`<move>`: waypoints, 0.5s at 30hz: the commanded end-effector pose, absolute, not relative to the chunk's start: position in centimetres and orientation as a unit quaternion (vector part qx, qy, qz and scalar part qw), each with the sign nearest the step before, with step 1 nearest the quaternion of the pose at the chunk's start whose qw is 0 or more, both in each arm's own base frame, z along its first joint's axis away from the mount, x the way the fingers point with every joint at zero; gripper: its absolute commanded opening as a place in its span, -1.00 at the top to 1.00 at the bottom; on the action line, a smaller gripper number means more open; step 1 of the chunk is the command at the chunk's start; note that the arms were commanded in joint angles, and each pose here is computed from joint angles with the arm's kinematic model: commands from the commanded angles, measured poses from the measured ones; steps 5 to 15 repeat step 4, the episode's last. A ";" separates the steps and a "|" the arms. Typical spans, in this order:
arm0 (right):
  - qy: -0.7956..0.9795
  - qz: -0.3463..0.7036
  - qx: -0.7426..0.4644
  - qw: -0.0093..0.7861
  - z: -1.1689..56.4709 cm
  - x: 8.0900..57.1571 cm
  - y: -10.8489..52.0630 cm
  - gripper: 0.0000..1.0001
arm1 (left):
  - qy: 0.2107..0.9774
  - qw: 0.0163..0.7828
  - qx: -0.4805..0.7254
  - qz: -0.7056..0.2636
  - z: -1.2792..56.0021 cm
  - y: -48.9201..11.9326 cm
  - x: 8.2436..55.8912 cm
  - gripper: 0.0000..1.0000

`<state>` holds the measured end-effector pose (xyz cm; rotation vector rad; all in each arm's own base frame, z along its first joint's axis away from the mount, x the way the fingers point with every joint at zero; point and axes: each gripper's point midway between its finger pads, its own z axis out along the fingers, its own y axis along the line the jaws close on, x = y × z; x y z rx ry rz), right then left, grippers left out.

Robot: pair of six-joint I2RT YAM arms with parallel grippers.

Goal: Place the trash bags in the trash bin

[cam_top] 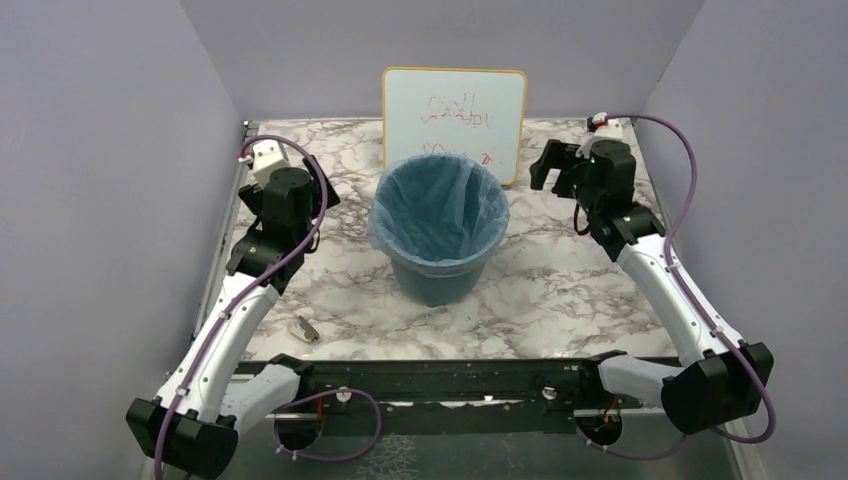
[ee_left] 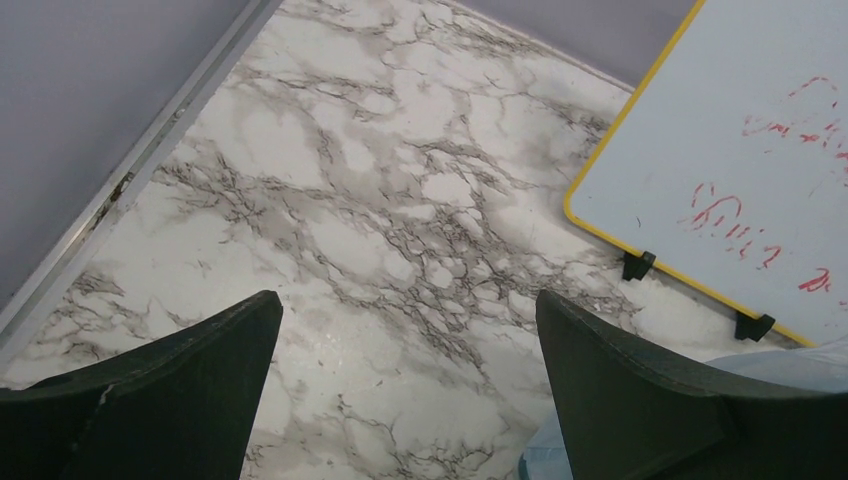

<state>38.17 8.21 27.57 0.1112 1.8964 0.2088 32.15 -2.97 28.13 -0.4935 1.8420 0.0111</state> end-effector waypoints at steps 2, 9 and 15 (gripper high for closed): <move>0.808 0.114 0.034 0.578 28.7 39.0 9.5 -1.00 | 0.778 0.585 -0.228 0.023 28.7 -2.1 32.4 -0.98; 0.807 0.114 0.032 0.579 28.8 39.2 9.5 -1.00 | 0.777 0.585 -0.230 0.030 28.7 -2.0 32.6 -0.98; 0.807 0.114 0.032 0.579 28.8 39.2 9.5 -1.00 | 0.777 0.585 -0.230 0.030 28.7 -2.0 32.6 -0.98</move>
